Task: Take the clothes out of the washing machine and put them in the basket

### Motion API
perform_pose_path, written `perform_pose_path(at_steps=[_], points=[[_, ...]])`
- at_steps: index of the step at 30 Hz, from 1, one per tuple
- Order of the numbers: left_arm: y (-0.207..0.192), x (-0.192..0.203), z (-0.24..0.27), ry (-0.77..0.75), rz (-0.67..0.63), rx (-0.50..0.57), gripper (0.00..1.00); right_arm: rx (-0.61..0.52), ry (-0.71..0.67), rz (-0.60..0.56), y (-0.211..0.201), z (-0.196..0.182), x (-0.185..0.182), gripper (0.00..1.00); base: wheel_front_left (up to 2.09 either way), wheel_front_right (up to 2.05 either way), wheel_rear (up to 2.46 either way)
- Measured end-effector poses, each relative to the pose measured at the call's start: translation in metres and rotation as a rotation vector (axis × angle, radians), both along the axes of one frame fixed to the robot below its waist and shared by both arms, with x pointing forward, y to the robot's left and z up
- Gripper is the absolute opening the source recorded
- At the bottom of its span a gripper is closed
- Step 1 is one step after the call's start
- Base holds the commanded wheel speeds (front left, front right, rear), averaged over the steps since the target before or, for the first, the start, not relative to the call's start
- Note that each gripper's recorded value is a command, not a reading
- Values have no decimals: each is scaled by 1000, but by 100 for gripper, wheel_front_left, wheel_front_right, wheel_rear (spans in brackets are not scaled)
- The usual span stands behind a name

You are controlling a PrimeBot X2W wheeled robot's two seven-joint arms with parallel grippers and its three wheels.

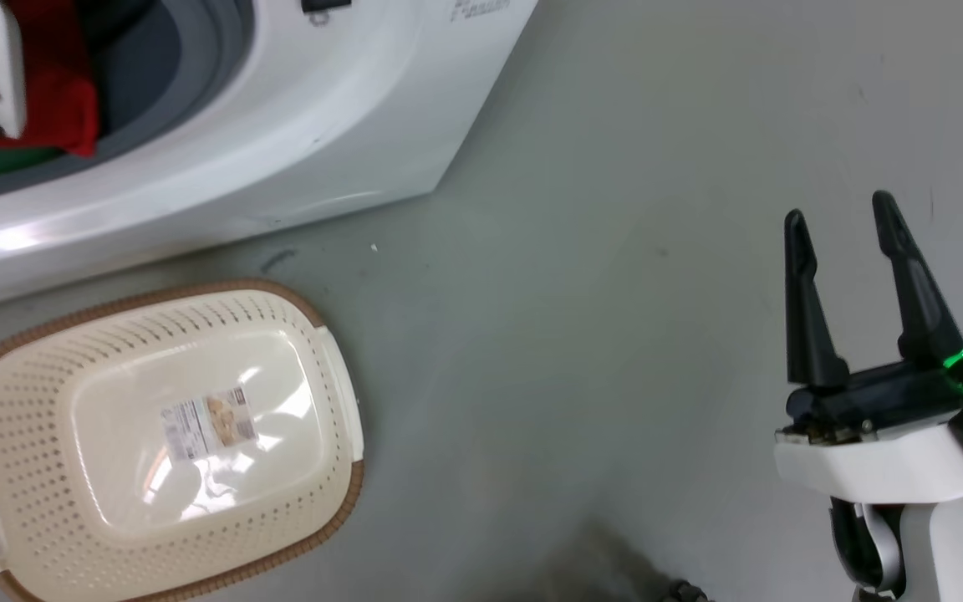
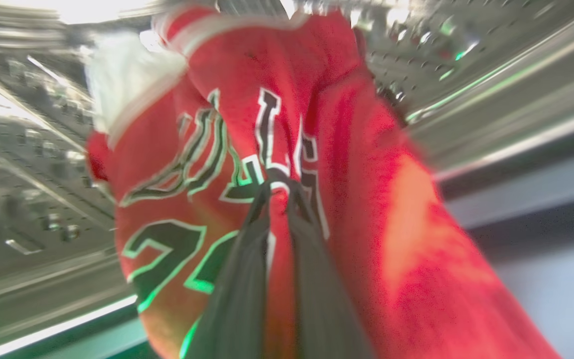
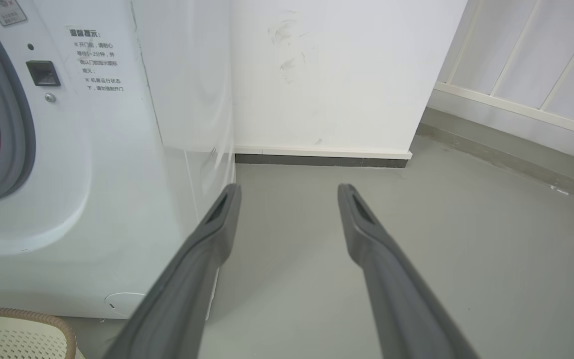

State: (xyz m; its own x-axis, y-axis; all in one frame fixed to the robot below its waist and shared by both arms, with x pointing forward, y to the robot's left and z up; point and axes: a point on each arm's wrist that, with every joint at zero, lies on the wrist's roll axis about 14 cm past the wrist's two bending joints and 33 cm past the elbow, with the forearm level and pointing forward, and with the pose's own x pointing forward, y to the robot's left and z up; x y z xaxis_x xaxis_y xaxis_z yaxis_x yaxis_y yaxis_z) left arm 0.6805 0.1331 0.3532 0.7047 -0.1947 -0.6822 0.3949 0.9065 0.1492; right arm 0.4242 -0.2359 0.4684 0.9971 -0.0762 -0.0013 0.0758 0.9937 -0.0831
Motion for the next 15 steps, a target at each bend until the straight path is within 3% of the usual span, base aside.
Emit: perform_pose_path(at_steps=[15], points=[[-10, -68, 73, -291, -25, -185, 0, -13, -100, 43, 19, 46, -38, 100, 0, 0, 0]])
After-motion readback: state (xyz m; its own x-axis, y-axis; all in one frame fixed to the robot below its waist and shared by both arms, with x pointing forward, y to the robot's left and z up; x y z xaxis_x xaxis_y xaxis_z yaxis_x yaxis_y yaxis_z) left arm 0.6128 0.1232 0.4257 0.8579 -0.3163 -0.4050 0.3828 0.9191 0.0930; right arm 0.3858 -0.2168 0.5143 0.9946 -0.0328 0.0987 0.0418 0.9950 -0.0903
